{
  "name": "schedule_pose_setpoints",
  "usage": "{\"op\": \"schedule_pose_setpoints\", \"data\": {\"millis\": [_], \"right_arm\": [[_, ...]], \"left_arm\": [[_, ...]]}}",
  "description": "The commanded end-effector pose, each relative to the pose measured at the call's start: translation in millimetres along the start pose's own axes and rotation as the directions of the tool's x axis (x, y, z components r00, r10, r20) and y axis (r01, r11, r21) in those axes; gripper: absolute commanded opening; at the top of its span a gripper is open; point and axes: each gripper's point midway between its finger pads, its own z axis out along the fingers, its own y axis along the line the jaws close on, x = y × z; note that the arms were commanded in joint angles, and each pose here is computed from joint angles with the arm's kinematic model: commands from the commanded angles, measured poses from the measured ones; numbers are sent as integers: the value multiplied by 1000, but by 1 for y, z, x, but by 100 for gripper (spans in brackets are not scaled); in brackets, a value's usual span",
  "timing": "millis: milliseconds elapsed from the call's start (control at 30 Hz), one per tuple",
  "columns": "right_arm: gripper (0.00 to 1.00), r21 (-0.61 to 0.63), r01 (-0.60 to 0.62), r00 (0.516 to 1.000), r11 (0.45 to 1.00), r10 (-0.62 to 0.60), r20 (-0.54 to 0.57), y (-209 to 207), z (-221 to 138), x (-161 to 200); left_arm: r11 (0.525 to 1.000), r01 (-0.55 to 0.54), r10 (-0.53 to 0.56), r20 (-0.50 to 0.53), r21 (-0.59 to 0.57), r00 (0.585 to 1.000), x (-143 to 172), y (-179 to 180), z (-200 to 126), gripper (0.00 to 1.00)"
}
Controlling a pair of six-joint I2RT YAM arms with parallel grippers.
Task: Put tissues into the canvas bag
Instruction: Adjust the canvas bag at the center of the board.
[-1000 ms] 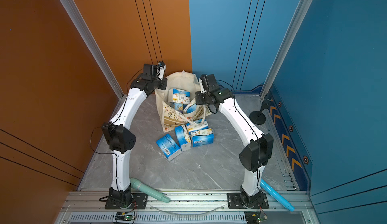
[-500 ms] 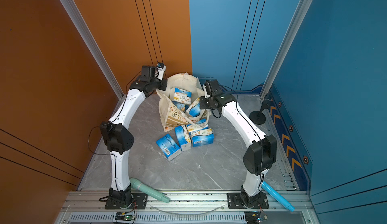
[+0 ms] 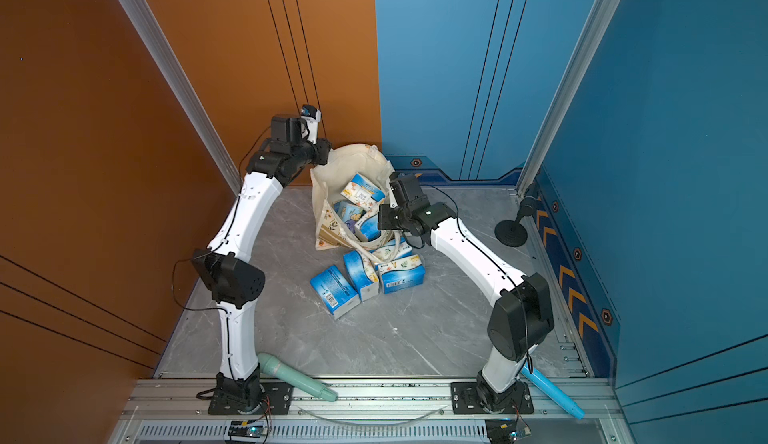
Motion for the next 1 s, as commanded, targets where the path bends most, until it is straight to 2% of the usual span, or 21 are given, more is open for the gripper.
{"op": "schedule_pose_setpoints", "data": {"millis": [0,67,200,300,367,467,600,833,967], "right_arm": [[0,-115,-27,997,993,35,66,27,-20,-16],[0,-111,-22,998,994,30,62,26,-19,-14],[0,-97,-28,999,995,32,40,20,-11,-5],[0,-107,-29,999,994,32,27,21,-7,-2],[0,-113,-30,999,993,33,23,22,-6,-2],[0,-114,-26,999,993,29,22,21,-6,-3],[0,-118,-24,999,993,27,28,21,-10,-6],[0,-110,-20,999,994,23,29,18,-14,-6],[0,-116,-19,999,993,22,29,19,-17,-7]], "left_arm": [[994,7,-10,-23,-110,1000,-14,12,-47,37],[990,-19,3,-119,-137,993,7,9,-61,36],[969,-145,80,-299,-199,951,50,-4,-92,44],[978,-140,69,-394,-156,917,78,-17,-104,57],[985,-113,44,-445,-129,894,94,-24,-109,57],[989,-97,33,-468,-113,883,104,-35,-110,57],[982,-91,-1,-487,-167,874,113,-25,-101,58],[991,-36,-38,-533,-126,845,131,-30,-78,55],[989,-41,-40,-533,-139,845,133,-27,-60,55]]}}
